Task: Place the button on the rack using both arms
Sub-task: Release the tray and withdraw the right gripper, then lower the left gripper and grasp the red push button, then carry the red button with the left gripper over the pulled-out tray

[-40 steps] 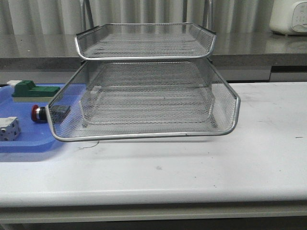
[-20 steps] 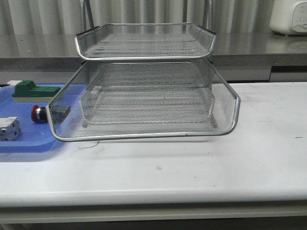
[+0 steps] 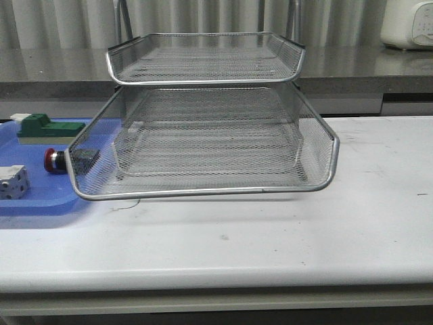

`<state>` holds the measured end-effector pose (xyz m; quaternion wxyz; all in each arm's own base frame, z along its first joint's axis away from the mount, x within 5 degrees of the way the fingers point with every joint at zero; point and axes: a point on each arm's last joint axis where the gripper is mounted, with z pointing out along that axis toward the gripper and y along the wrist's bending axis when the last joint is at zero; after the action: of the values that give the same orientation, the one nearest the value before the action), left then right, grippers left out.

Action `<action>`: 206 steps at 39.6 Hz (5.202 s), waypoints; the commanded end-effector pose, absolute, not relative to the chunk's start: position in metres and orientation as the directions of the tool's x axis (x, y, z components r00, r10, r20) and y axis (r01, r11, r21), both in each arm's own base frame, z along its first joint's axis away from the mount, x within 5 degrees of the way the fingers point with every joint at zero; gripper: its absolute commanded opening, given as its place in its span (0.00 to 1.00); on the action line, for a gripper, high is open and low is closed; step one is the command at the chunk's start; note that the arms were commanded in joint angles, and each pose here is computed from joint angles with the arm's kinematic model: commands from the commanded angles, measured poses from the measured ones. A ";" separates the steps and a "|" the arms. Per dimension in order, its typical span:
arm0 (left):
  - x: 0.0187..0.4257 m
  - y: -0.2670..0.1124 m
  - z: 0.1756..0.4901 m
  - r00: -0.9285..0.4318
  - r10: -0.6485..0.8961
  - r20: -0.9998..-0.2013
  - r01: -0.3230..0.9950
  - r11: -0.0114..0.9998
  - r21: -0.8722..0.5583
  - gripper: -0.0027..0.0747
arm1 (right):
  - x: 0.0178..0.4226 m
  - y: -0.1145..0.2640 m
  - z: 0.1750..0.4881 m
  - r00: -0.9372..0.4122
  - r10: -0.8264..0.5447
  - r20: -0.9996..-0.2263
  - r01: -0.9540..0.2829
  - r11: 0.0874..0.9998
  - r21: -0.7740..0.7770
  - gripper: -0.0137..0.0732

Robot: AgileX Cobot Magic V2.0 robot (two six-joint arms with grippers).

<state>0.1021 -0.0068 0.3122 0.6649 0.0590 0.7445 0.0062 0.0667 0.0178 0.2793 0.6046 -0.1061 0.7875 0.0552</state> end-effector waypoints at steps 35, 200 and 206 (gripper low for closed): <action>0.337 -0.019 0.321 -0.689 0.471 -0.551 0.418 0.879 0.229 0.93 | 0.069 0.016 0.293 -0.169 -0.080 -0.982 -0.210 0.977 -0.043 0.03; 0.347 -0.250 0.282 -0.444 0.779 -0.443 0.870 0.493 -0.005 0.33 | 0.069 0.016 0.293 -0.170 -0.080 -0.982 -0.210 0.977 -0.043 0.03; 0.348 -0.250 0.282 -0.444 0.779 -0.444 0.870 0.494 -0.003 0.60 | 0.069 0.016 0.293 -0.170 -0.080 -0.982 -0.210 0.977 -0.043 0.03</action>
<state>0.3522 -0.2508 0.2471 0.1423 0.4988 0.8485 -0.1043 0.0666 0.0179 0.2791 0.6039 -0.1051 0.7881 0.0563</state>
